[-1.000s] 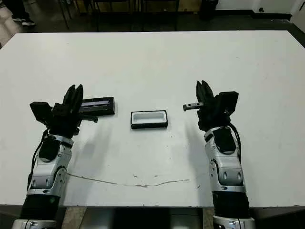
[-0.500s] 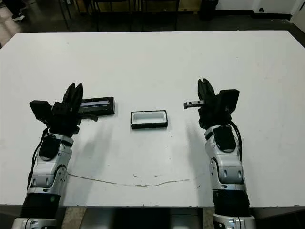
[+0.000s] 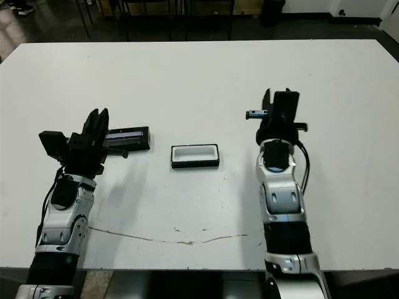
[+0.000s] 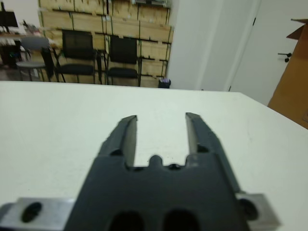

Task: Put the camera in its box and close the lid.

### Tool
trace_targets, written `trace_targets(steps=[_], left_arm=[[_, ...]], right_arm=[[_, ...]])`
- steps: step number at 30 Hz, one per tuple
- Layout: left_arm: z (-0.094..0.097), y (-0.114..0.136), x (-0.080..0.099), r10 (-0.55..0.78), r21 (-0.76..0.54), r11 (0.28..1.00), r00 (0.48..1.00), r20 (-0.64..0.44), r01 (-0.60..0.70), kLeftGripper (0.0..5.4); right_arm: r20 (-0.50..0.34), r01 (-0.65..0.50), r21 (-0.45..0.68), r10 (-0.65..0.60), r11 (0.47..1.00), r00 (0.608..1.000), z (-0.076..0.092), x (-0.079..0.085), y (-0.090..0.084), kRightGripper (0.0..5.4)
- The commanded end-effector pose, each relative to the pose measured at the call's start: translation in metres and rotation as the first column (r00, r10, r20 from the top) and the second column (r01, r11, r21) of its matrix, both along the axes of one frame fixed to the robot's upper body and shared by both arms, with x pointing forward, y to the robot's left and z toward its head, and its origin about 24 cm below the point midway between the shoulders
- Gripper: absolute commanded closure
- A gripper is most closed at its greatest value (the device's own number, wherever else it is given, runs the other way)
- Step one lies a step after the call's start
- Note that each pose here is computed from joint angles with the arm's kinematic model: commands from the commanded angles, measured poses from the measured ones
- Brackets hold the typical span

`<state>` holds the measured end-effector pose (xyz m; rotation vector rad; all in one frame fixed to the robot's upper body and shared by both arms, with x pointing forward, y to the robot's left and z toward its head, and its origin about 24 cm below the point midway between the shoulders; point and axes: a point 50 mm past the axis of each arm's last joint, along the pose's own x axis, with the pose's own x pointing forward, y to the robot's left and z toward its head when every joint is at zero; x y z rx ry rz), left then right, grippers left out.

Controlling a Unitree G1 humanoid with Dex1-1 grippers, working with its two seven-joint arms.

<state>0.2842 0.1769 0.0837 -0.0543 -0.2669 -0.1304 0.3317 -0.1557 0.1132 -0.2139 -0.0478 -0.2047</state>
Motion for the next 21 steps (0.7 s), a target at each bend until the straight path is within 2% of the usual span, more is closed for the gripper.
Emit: trace_targets(steps=[1, 13, 21], left_arm=[[-0.01, 0.004, -0.003, 0.006, 0.008, 1.0, 0.999, -0.036, -0.006, 5.4], [-0.013, 0.006, -0.004, 0.006, 0.026, 1.0, 0.999, -0.039, -0.005, 5.4], [-0.014, 0.005, -0.004, -0.003, 0.032, 0.999, 0.999, -0.043, 0.004, 5.4]], right_arm=[[-0.06, 0.031, 0.017, -0.03, 0.999, 0.998, -0.009, 0.006, 0.003, 2.58], [-0.093, 0.172, 0.062, -0.166, 0.983, 0.982, -0.015, 0.027, 0.017, 0.04], [-0.134, 0.298, 0.152, -0.279, 0.942, 0.951, -0.025, 0.04, 0.012, 0.02]])
